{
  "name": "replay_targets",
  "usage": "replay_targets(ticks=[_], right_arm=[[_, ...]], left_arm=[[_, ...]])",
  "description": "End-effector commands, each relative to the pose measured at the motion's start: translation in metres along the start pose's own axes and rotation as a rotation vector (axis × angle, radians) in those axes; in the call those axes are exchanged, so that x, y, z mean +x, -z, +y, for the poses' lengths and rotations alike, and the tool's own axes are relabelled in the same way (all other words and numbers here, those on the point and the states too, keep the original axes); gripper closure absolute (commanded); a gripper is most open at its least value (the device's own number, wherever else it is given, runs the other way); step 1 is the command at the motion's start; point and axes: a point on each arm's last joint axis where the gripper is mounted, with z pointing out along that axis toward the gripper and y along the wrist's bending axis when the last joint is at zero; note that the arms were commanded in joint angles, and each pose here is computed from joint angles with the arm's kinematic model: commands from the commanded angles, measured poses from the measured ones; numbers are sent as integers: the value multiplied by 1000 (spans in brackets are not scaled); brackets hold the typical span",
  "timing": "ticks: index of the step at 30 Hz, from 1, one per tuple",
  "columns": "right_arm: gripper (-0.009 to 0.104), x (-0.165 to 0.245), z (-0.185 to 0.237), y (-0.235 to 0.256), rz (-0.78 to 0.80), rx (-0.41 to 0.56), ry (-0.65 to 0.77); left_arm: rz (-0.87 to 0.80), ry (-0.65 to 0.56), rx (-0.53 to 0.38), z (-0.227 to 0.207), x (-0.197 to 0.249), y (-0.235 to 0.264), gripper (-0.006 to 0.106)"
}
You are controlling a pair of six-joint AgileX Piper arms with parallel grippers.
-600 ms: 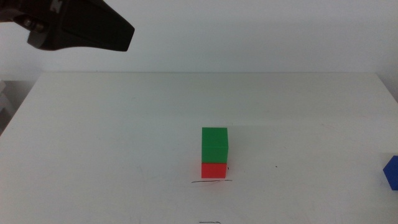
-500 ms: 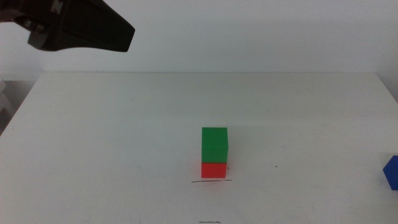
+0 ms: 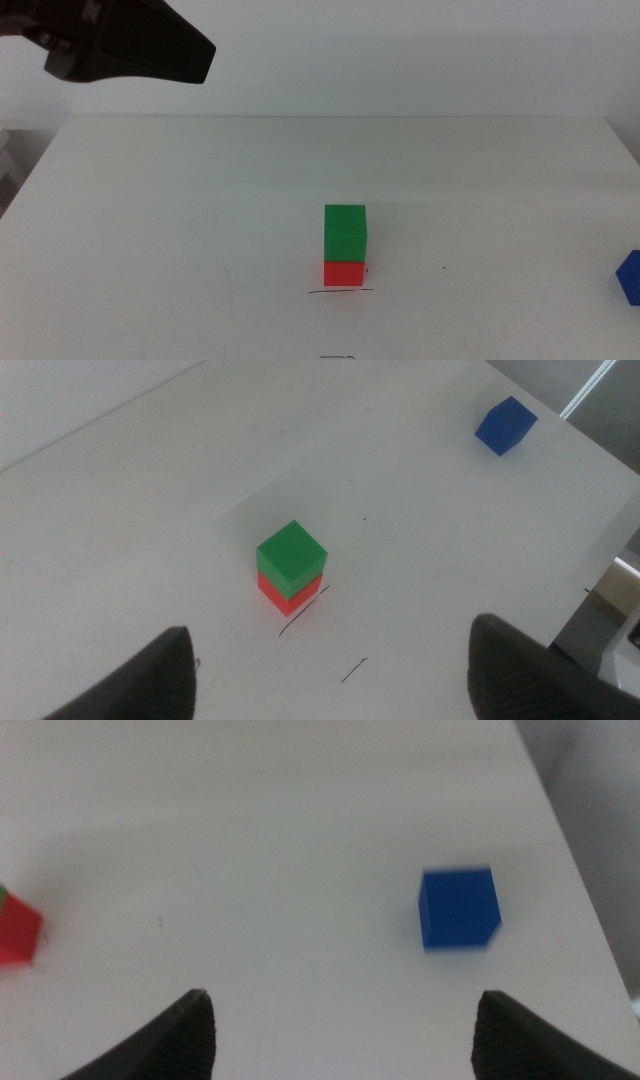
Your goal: Stack red cubes first, then green, then blue cubes in a specific spot.
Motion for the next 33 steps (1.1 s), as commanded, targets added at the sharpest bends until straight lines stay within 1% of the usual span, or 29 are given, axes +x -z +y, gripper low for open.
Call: replay_targets(ticks=[1, 4, 6, 10, 16, 21, 24, 26, 28, 30, 33], right_arm=[[30, -29, 2, 4, 85, 33, 18], [30, -51, 1, -6, 271, 81, 48], [30, -64, 0, -15, 361, 112, 69], [30, -82, -2, -35, 409, 158, 87], [30, -84, -5, -69, 518, 177, 86], [30, -84, -6, -90, 565, 177, 101], [30, -85, -12, -104, 579, 145, 91], [30, -84, -19, -110, 588, 101, 75], [30, -86, -24, -114, 572, 66, 101], [28, -87, -30, -117, 566, 64, 121], [25, -87, -40, -125, 573, 92, 112]], left_arm=[[-52, -12, 22, -8, -5, 10, 8], [-52, -12, 22, -8, -5, 10, 8], [-52, -12, 22, -8, -5, 10, 8], [-52, -12, 22, -8, -5, 10, 8], [-51, -12, 21, -8, -5, 10, 8], [-50, -13, 18, -7, -5, 10, 8], [-50, -13, 16, -7, -4, 10, 8], [-50, -13, 15, -7, -4, 10, 8], [-49, -14, 13, -7, -4, 10, 8], [-48, -14, 11, -7, -4, 10, 8], [-47, -14, 12, -7, -4, 10, 8]])
